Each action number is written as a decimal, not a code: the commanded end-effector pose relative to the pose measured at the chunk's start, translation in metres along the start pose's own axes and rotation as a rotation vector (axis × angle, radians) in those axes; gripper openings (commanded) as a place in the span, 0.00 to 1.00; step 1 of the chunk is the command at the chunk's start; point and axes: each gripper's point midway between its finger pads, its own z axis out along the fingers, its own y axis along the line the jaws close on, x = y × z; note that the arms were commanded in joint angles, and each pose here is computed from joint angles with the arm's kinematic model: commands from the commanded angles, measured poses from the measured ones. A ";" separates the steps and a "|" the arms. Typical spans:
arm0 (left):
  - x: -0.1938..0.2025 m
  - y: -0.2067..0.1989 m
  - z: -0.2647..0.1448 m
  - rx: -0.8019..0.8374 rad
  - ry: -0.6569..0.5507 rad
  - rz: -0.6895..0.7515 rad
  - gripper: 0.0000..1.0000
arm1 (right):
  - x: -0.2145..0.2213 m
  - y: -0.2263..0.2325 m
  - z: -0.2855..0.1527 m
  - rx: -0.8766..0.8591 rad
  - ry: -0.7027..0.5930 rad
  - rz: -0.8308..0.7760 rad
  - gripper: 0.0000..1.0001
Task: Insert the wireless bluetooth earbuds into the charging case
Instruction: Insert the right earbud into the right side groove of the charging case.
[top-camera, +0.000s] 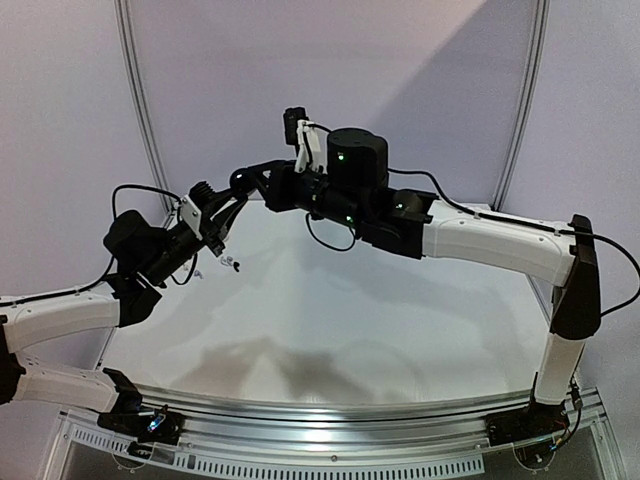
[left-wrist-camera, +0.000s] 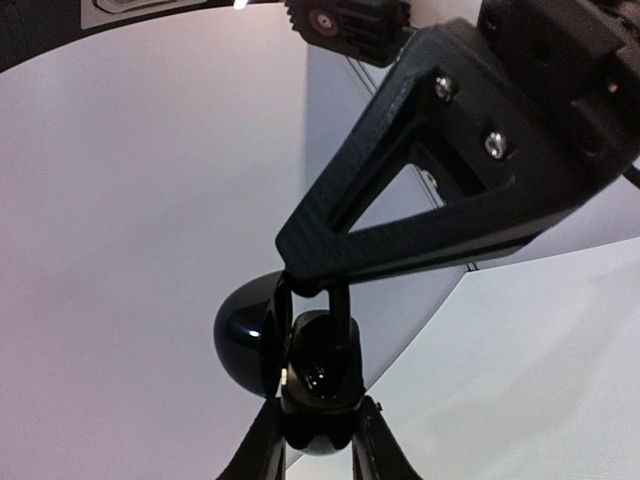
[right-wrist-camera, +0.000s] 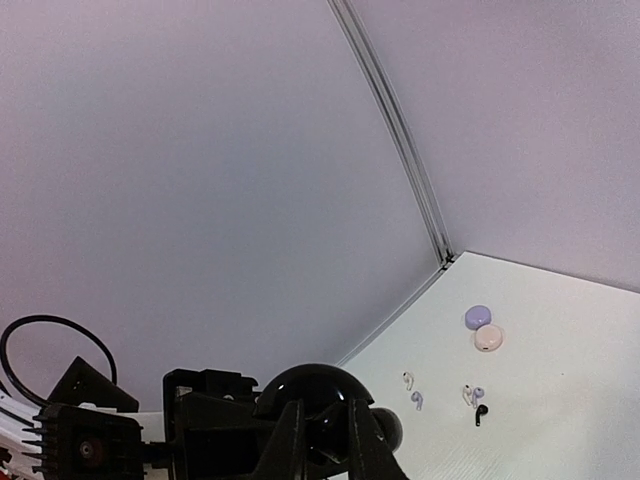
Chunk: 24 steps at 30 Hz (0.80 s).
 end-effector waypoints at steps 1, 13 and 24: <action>-0.005 -0.003 0.001 -0.007 -0.015 0.007 0.00 | 0.018 -0.008 0.011 0.023 0.025 0.025 0.00; -0.006 -0.003 0.004 -0.006 -0.016 0.007 0.00 | 0.027 -0.011 0.015 0.125 0.033 -0.045 0.00; -0.005 0.001 0.006 -0.021 -0.012 0.007 0.00 | 0.040 -0.014 0.019 0.223 0.038 -0.115 0.00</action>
